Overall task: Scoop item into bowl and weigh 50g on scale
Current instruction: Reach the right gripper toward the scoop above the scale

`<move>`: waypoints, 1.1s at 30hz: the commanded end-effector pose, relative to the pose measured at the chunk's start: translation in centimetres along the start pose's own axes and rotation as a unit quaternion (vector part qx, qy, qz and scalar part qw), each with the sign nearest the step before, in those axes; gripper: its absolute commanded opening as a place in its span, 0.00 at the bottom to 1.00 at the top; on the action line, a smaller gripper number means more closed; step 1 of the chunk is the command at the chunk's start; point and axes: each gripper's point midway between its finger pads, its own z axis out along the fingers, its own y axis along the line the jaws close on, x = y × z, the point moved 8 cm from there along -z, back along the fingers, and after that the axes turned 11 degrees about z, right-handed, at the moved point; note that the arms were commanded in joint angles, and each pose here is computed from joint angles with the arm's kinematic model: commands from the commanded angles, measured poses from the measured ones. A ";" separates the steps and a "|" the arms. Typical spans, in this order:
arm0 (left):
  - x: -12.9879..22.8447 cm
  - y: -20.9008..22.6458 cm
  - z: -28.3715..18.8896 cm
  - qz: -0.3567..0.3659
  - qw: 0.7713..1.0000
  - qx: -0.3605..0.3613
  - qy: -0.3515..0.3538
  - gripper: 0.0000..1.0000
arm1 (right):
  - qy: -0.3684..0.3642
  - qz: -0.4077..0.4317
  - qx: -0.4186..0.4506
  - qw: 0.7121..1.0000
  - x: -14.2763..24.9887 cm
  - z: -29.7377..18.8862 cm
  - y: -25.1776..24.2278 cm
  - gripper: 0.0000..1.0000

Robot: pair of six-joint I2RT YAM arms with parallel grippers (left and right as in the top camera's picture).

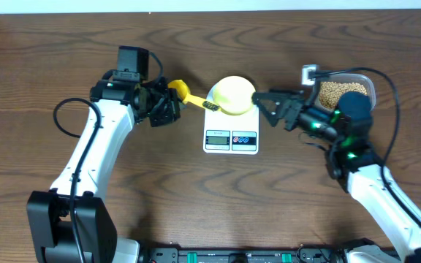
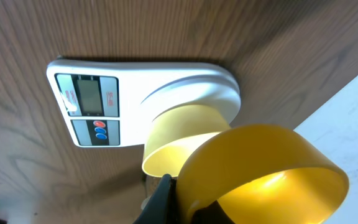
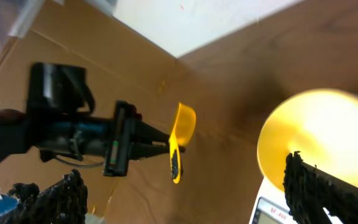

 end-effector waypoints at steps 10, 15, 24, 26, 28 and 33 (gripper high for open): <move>3.9 0.0 0.7 0.041 0.998 0.016 0.041 0.08 | -0.020 0.001 0.018 1.000 1.9 3.2 0.8 0.93; 5.1 0.1 1.1 0.055 0.997 0.017 0.050 0.08 | -0.016 -0.002 0.014 1.000 2.4 3.5 1.2 0.87; 7.1 0.0 1.6 0.072 0.995 0.031 0.068 0.08 | -0.016 -0.002 0.021 1.000 2.8 3.7 1.2 0.79; 7.2 -0.2 1.6 0.066 0.995 0.035 0.071 0.08 | -0.020 0.001 0.030 0.999 2.8 3.7 0.9 0.77; 7.2 -0.2 1.6 0.058 0.995 0.035 0.071 0.08 | -0.022 0.001 0.032 0.999 2.7 3.7 0.9 0.75; 7.3 -0.2 1.7 0.033 0.996 0.033 0.073 0.08 | -0.032 0.002 0.040 0.999 2.5 3.7 0.7 0.69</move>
